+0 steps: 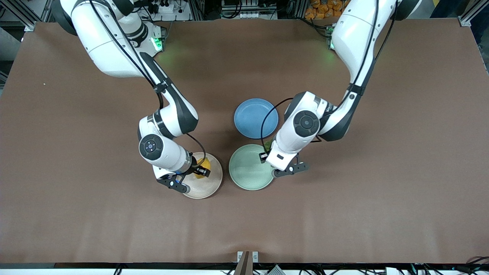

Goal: Place lemon and lettuce in plates
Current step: 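Carry the lettuce to the green plate while the right gripper carries the lemon, then release the lettuce onto the green plate while the right gripper releases the lemon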

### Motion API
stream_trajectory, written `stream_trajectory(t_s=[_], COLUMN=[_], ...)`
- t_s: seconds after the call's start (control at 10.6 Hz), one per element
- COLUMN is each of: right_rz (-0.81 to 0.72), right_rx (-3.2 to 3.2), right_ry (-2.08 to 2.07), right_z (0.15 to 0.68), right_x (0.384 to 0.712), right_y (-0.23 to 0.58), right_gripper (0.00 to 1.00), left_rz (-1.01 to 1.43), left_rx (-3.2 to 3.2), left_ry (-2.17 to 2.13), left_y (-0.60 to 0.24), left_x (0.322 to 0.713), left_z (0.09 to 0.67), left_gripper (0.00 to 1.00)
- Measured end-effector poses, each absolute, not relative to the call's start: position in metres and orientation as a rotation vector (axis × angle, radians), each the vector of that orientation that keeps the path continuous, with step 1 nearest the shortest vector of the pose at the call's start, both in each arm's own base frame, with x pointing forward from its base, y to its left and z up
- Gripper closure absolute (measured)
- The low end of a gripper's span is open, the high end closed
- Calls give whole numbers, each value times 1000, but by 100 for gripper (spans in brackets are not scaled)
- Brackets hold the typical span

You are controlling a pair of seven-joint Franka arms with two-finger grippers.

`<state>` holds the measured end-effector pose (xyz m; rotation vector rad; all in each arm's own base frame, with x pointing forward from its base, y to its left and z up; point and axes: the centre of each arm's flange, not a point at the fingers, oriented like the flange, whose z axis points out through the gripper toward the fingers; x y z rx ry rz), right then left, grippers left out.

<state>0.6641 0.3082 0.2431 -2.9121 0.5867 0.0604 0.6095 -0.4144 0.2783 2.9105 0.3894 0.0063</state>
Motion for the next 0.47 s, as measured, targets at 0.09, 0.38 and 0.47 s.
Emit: stream_trajectory(t_s=[0.09,0.38,0.47], right_rz=[59,7,-23], right_rx=[-2913,-2982,-3027], right_ry=[590,531,487], right_z=[243,240,237], right_x=[665,666,665], right_y=[307,301,300], right_gripper=[35,22,6], left_rz=[23,62,73], left_rx=[2893,2854,2848], left_ry=[407,449,455], left_y=[-422,-436,-436], left_x=[608,605,606], left_z=[274,246,239], left_gripper=[90,90,90])
